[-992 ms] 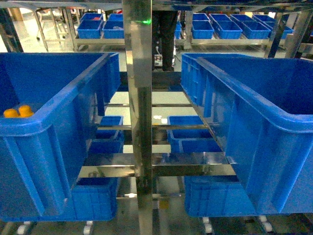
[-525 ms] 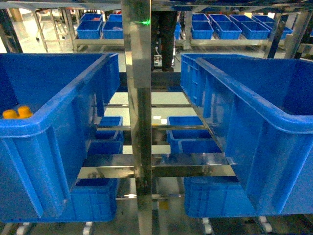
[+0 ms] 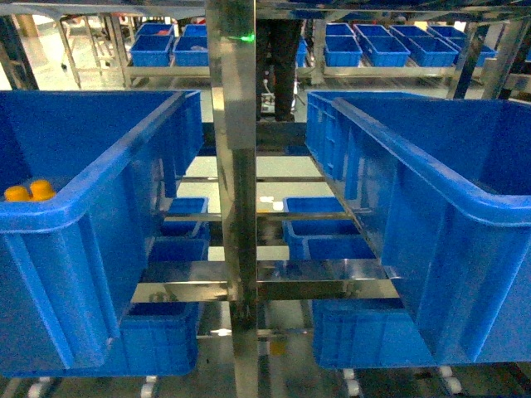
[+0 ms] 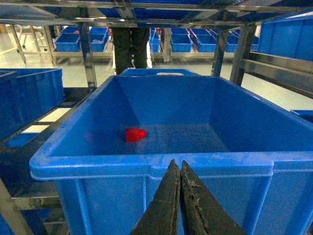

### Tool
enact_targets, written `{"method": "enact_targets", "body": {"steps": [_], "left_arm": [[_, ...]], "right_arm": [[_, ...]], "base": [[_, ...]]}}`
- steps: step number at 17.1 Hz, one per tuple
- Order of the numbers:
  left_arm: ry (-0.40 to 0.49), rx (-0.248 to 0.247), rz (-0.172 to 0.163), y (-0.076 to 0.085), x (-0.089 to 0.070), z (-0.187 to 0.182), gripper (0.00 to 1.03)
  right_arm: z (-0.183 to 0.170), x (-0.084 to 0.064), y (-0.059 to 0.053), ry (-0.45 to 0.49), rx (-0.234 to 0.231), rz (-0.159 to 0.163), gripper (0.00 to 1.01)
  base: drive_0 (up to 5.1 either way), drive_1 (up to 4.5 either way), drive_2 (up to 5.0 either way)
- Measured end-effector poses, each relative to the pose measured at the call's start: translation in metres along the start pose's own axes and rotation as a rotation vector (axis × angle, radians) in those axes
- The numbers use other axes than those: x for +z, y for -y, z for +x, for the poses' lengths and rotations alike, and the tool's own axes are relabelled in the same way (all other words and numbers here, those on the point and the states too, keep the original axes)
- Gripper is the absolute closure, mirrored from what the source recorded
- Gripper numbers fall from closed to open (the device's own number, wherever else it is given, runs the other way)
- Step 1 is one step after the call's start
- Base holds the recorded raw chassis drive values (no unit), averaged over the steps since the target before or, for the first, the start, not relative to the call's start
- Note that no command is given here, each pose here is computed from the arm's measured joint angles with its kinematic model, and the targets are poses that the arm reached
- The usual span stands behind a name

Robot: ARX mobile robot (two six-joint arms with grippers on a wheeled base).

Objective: Sort and place red and yellow blocks in left bins

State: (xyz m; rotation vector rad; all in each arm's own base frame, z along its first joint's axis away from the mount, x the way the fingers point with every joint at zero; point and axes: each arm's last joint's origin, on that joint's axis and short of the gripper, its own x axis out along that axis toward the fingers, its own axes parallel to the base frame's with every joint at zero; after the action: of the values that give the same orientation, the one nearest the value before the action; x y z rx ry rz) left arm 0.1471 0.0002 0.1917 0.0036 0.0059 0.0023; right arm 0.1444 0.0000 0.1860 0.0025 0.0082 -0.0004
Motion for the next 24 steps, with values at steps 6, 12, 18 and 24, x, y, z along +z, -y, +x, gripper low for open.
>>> {"method": "enact_targets", "body": {"steps": [6,12,18,24], "left_arm": [[-0.002,-0.001,0.0,0.0,-0.014,-0.017,1.01],[0.015,-0.001,0.0,0.0,-0.021,-0.028,1.01],[0.023,-0.001,0.0,0.0,-0.02,-0.035,1.01],[0.01,-0.001,0.0,0.0,-0.022,-0.04,1.01]], "right_arm": [[-0.017,-0.01,0.0,0.006,0.0,0.0,0.99],[-0.027,-0.015,0.0,0.025,0.0,0.0,0.99],[-0.033,-0.015,0.0,0.022,0.0,0.0,0.99],[-0.043,-0.022,0.0,-0.03,0.003,0.0,0.99]], "base": [[0.0,0.0,0.0],[0.0,0.0,0.0],[0.0,0.0,0.0],[0.0,0.0,0.0]]}}
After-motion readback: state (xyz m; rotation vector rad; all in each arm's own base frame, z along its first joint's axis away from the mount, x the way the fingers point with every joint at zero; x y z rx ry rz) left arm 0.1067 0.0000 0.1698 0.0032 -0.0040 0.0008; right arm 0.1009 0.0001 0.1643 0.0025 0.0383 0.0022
